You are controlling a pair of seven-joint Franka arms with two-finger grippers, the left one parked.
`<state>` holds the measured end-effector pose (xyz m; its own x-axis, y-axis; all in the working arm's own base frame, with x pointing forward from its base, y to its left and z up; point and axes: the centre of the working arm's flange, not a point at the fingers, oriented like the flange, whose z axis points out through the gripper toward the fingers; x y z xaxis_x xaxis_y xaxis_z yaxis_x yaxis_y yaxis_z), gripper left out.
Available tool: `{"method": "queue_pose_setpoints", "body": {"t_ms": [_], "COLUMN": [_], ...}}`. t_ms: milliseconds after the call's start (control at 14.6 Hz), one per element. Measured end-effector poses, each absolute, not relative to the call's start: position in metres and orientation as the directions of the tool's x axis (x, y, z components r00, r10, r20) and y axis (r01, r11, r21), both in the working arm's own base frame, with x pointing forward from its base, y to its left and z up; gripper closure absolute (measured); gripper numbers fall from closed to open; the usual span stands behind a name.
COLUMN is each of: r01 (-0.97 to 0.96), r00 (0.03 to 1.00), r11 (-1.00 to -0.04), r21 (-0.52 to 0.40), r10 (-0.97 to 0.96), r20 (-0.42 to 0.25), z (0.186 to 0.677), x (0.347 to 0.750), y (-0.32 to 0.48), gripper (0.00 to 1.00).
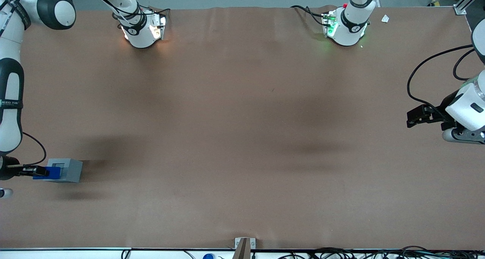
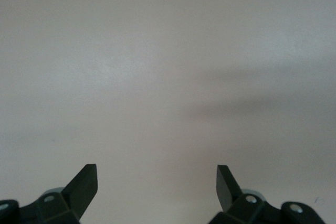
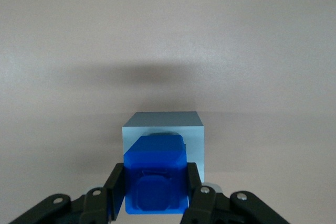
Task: Insert blue part into gray base with right arm
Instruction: 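Press the blue block down into the gray base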
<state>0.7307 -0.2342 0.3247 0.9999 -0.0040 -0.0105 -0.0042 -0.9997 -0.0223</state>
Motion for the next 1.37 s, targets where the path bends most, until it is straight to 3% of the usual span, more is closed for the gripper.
{"method": "queue_pose_setpoints", "body": {"t_ms": [1368], "r01": [-0.018], "r00": [0.999], "r11": [-0.999], "r21": [-0.028], "r10": [-0.017], "r20": [-0.032], "z": [0.3238], "x": [0.7264], "y": [-0.2334], "gripper": [0.49]}}
